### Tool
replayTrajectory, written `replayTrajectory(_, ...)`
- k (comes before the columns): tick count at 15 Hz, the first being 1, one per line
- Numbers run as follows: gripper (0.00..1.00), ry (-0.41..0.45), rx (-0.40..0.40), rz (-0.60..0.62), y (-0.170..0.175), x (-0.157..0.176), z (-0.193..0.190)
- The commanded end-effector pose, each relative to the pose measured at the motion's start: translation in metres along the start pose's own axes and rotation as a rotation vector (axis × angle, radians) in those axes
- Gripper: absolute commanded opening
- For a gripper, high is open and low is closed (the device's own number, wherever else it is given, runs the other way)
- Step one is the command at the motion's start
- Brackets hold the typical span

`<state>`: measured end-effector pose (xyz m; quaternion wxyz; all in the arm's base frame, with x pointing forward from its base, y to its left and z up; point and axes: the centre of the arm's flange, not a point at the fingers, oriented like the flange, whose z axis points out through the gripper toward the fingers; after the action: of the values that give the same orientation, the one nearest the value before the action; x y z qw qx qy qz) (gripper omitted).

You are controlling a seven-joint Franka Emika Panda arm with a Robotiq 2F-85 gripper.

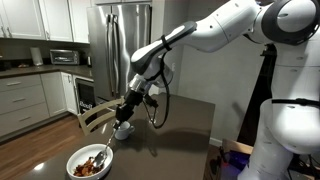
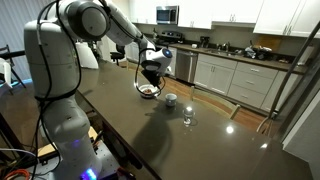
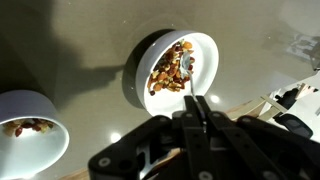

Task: Use the spoon to move some contents of the bowl to the mug and the glass cup

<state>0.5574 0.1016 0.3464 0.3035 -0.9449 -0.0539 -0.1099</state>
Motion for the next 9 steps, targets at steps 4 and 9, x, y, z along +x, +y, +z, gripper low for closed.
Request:
replayTrajectory(4, 0.03, 0.069, -0.064, -0.040, 0.004, 0.016, -0.008)
replayTrajectory(9, 0.03, 0.093, -0.147, -0.051, 0.015, 0.019, -0.003)
